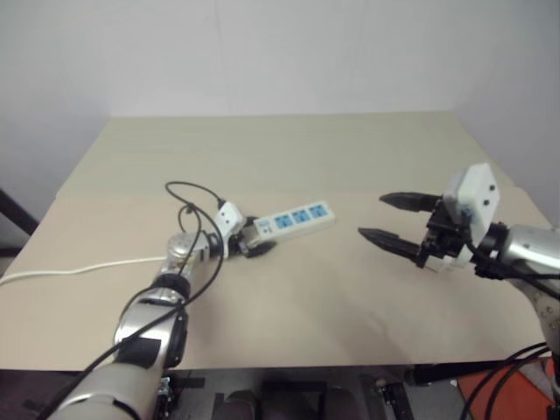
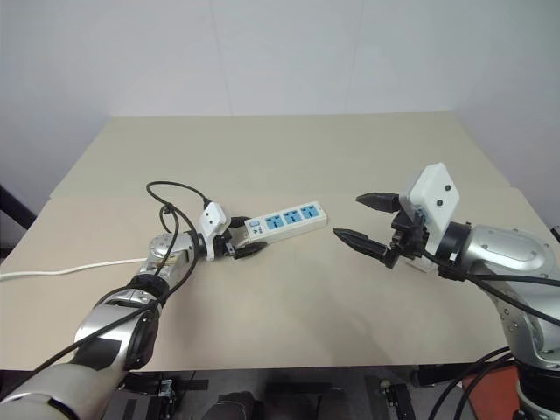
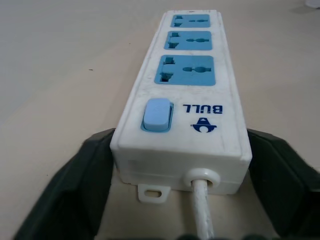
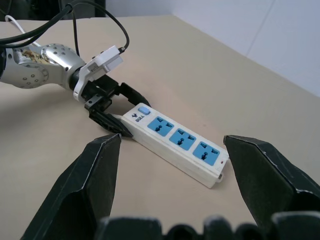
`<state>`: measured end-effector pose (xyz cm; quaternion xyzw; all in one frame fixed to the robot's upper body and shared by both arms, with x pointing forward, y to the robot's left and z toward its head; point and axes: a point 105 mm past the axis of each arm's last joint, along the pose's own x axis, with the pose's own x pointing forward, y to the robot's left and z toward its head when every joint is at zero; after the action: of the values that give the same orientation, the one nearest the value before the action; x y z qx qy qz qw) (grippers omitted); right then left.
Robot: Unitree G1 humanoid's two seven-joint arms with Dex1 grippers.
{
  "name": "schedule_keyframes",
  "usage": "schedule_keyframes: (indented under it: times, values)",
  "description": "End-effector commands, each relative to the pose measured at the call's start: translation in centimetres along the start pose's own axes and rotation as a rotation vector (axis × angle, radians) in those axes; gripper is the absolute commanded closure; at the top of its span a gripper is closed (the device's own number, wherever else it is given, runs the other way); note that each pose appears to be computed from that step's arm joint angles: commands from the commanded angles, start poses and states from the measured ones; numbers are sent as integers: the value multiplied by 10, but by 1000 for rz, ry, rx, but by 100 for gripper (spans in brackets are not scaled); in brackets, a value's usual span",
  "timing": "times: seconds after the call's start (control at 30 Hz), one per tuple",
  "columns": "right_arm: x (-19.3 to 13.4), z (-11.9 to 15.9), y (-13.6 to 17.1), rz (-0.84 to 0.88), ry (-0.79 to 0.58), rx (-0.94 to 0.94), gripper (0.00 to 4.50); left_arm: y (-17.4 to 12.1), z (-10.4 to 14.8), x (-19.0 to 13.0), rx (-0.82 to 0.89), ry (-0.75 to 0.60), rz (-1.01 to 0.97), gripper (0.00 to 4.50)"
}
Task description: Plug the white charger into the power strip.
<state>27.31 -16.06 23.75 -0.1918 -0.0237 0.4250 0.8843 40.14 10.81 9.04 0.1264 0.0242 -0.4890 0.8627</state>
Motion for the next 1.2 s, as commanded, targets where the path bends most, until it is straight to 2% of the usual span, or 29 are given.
schedule_keyframes:
  times: [0.03, 0.4, 0.73, 0.87, 1.2]
  values:
    - [-5, 11, -1, -18, -23, -32, 57, -2, 4, 3, -6, -4, -35, 123]
    - [-6, 10, -2, -21, -21, -16, 57, -2, 3, -11, 15, 20, -98, 123]
    - [-12, 3, -2, -40, -9, -3, 57, -9, 28, -43, 123, -28, -334, 123]
    - [-13, 2, -3, -45, -9, 1, 57, -28, 30, -47, 146, -66, -434, 123]
    - [-17, -5, -4, -62, 9, 10, 57, -77, 17, -42, 124, -99, -554, 123]
